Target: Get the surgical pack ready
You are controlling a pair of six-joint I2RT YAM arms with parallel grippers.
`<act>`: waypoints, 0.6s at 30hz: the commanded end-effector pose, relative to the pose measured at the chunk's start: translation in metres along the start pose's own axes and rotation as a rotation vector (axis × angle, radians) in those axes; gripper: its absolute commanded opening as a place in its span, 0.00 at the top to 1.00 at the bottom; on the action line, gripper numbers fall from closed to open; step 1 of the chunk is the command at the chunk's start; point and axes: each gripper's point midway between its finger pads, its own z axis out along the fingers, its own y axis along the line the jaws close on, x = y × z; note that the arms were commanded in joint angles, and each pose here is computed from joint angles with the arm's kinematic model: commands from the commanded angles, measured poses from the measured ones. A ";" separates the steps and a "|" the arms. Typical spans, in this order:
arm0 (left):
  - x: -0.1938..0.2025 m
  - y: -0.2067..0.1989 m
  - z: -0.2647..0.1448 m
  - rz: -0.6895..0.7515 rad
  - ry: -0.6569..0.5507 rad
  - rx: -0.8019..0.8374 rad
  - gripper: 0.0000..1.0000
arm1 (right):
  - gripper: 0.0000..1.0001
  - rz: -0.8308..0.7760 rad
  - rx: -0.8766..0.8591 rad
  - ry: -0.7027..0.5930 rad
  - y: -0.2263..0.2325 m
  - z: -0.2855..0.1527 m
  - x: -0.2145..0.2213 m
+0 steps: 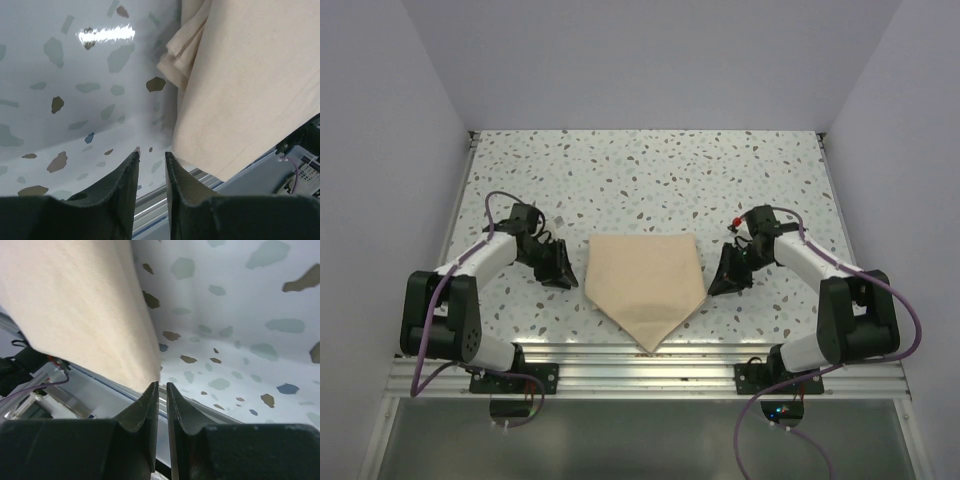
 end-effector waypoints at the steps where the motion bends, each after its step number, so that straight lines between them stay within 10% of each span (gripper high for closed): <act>1: 0.029 0.010 0.008 -0.003 0.100 -0.037 0.69 | 0.84 0.015 0.138 0.046 -0.025 -0.006 0.013; 18: 0.079 -0.027 0.035 0.082 0.318 0.044 0.70 | 0.82 0.150 -0.074 0.125 0.034 0.057 -0.015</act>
